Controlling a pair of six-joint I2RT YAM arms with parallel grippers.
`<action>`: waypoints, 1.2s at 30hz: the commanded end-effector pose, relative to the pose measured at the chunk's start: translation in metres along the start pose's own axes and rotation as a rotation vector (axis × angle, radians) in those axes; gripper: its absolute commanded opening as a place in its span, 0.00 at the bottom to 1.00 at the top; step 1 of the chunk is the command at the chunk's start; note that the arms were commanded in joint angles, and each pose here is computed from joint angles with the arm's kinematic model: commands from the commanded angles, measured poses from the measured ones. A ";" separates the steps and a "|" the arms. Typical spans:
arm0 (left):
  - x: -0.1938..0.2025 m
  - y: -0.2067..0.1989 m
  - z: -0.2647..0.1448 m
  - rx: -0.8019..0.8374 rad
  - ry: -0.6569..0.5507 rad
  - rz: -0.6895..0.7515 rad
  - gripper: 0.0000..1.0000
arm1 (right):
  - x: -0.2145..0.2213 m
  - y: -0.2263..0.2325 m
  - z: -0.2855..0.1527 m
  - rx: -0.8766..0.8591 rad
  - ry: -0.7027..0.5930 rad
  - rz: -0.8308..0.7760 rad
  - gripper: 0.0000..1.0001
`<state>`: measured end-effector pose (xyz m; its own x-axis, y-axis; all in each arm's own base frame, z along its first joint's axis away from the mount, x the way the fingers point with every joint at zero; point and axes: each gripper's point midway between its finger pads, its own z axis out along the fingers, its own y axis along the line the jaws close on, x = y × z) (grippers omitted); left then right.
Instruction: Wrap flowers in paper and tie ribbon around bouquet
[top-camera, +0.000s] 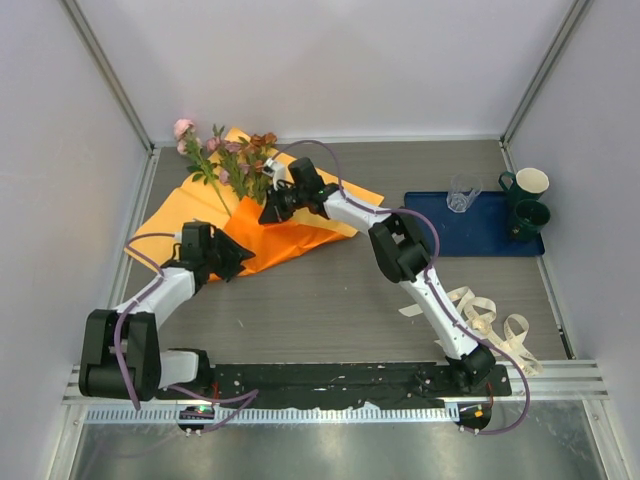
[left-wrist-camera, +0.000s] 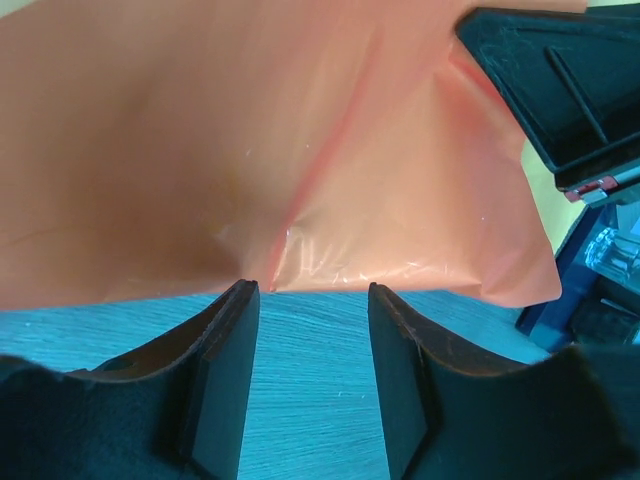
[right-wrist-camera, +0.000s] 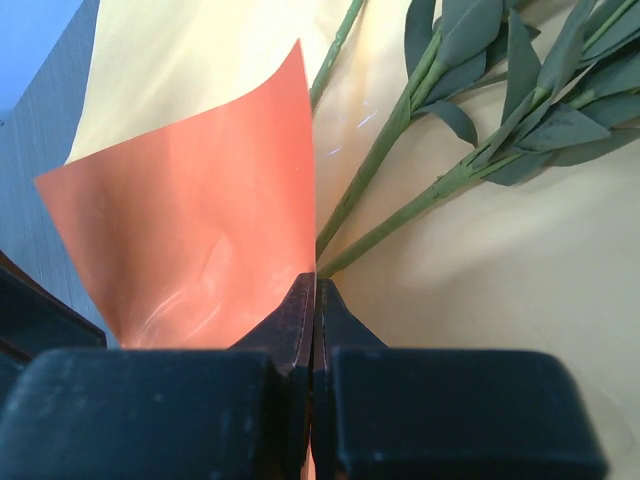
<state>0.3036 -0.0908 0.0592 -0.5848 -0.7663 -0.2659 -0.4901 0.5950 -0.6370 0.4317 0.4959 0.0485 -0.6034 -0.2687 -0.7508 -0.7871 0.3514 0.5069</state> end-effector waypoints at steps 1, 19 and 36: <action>-0.022 -0.013 0.004 0.031 -0.072 0.005 0.49 | -0.034 0.009 -0.002 -0.012 -0.071 -0.085 0.00; -0.005 0.058 0.034 -0.274 0.009 -0.123 0.13 | -0.038 0.011 0.010 0.002 -0.090 -0.007 0.12; 0.006 0.075 0.028 -0.322 0.030 -0.141 0.09 | -0.072 0.035 -0.132 0.510 -0.039 0.036 0.67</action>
<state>0.3162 -0.0721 0.0177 -0.5115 -0.8396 -0.1829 -0.6657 0.5218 -0.5336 0.4527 0.4379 0.1092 -0.6950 -0.2097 -0.6877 -0.5986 0.6986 0.3920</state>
